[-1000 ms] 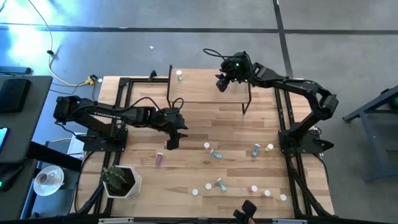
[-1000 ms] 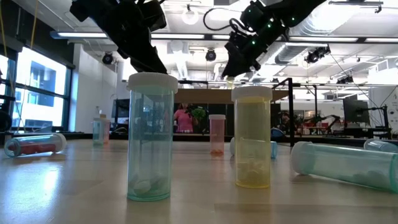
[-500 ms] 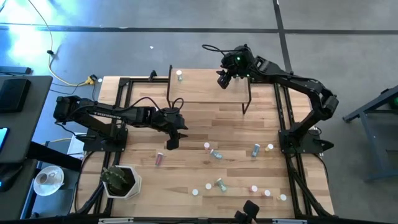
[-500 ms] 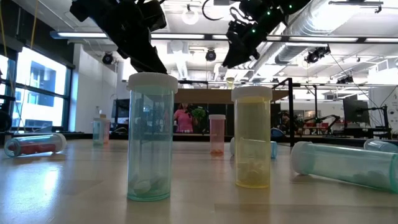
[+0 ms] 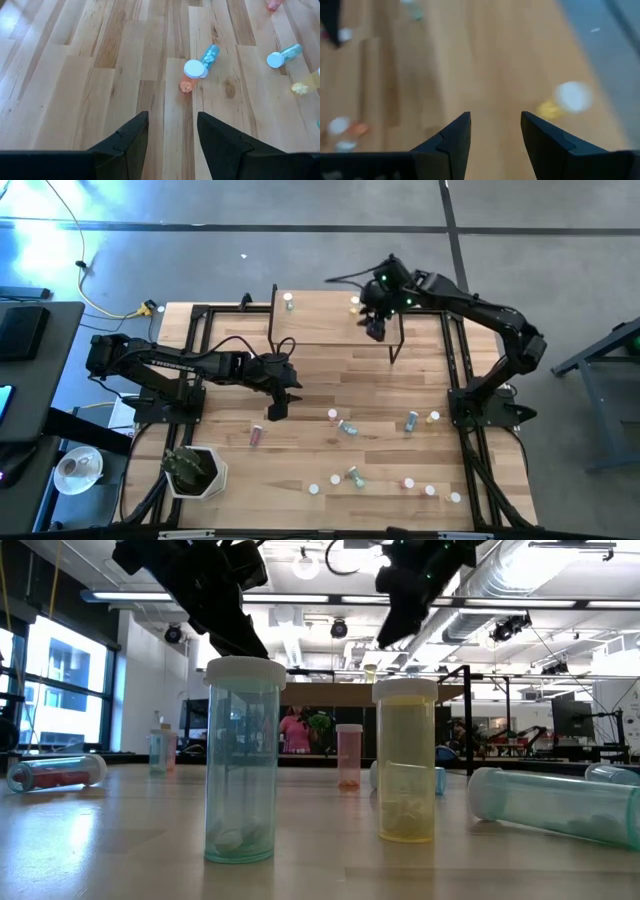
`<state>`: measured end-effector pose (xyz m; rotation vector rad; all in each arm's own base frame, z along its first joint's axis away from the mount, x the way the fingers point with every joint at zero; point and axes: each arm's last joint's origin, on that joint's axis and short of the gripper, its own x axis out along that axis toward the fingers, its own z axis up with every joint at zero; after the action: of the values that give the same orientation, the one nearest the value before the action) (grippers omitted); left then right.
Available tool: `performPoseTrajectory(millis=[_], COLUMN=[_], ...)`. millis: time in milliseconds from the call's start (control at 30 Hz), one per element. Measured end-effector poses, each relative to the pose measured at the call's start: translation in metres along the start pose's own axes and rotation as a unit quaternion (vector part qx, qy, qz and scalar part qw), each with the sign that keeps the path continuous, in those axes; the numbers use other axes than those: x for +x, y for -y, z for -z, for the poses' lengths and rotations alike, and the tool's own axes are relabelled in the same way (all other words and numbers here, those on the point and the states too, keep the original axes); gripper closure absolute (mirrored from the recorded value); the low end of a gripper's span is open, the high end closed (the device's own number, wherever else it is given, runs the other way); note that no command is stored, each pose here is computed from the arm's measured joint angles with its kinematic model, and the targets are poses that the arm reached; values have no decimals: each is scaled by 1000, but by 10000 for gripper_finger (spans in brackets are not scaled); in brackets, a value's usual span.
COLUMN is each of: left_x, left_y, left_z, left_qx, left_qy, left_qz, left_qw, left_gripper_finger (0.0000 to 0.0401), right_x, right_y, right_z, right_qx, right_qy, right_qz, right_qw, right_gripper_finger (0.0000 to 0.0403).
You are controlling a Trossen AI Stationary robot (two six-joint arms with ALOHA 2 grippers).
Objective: Pick and place medicine bottles onto shelf by color
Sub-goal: Put the yellow pill bottle on the shelf
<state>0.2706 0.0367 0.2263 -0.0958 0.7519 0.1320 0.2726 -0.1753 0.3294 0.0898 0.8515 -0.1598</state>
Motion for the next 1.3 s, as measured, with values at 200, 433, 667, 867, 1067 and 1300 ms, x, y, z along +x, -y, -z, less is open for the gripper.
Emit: performPoseTrajectory(millis=[200, 433, 667, 867, 1067, 1300], left_x=[0, 0, 0, 0, 0, 0], left_y=[0, 0, 0, 0, 0, 0], left_z=[0, 0, 0, 0, 0, 0], left_qx=[0, 4, 5, 5, 5, 5], left_qy=[0, 0, 0, 0, 0, 0], left_qz=[0, 0, 0, 0, 0, 0], left_qw=[1000, 1000, 1000, 1000, 1000, 1000], left_gripper_finger=[243, 243, 243, 243, 243, 243], right_x=[19, 46, 52, 51, 52, 59], right_y=[-19, -21, -15, -11, -11, -4], right_z=[18, 36, 36, 32, 32, 32], right_qx=[-24, -35, -21, -18, -18, -13], right_qy=[-8, 17, 53, 67, 66, 71], right_qz=[-26, 34, 86, 115, 124, 133], right_qw=[999, 999, 995, 991, 990, 989], right_gripper_finger=[237, 237, 237, 237, 237, 237])
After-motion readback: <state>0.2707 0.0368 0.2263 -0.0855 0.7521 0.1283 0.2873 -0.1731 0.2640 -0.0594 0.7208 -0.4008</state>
